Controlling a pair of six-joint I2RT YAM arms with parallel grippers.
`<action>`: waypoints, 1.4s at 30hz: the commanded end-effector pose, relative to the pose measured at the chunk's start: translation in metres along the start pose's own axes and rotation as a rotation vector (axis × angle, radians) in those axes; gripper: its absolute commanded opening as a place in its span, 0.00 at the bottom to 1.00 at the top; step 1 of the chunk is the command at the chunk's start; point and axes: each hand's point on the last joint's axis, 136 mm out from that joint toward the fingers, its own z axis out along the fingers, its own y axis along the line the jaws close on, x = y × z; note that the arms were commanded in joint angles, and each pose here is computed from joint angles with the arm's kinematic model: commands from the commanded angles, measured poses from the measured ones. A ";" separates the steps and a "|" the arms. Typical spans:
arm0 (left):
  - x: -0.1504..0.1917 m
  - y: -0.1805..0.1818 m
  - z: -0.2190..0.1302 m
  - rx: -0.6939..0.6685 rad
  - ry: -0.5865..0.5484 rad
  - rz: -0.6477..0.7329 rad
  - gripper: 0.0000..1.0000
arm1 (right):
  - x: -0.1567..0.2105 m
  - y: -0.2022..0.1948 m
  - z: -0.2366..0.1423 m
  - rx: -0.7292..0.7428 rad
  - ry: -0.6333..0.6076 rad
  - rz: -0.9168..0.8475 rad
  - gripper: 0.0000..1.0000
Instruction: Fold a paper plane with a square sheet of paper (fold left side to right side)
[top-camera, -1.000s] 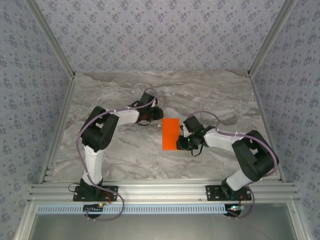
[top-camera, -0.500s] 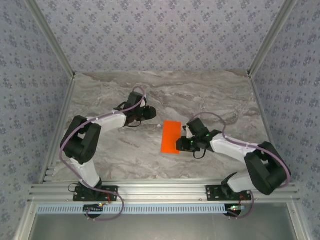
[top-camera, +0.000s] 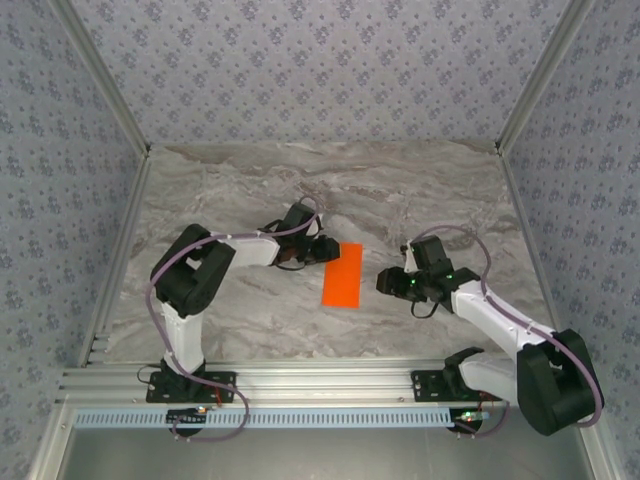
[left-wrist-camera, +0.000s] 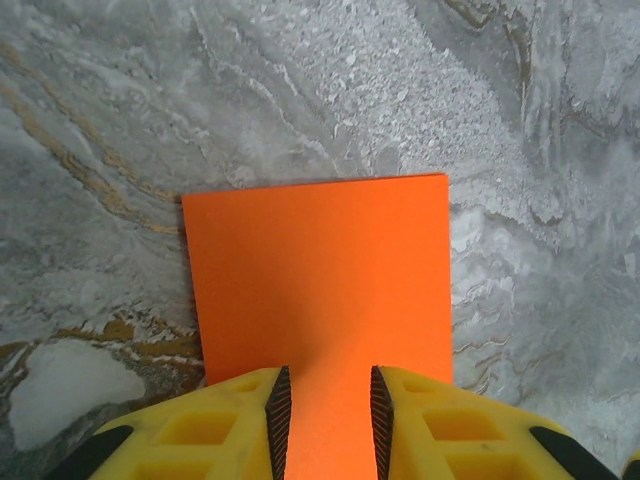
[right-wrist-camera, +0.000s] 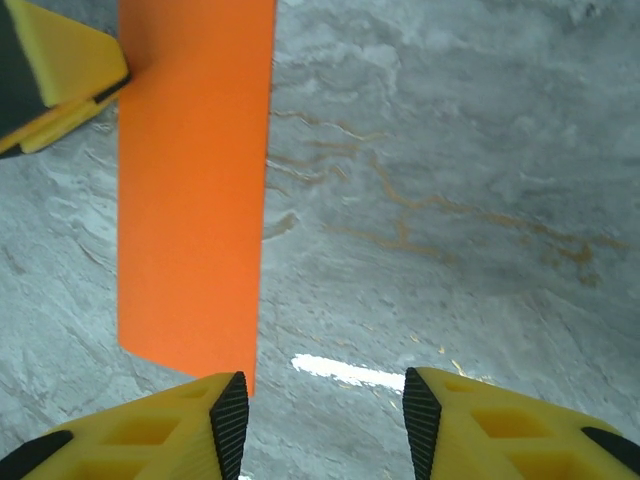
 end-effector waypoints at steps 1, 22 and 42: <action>-0.004 -0.010 -0.011 0.001 -0.029 0.010 0.30 | 0.009 -0.006 -0.001 0.008 0.029 -0.003 0.50; 0.027 0.028 -0.006 -0.149 0.041 -0.010 0.29 | 0.010 0.032 0.018 -0.186 0.103 0.100 0.55; 0.031 0.027 -0.005 -0.146 0.039 -0.007 0.29 | 0.013 0.052 0.056 -0.205 0.177 0.195 0.49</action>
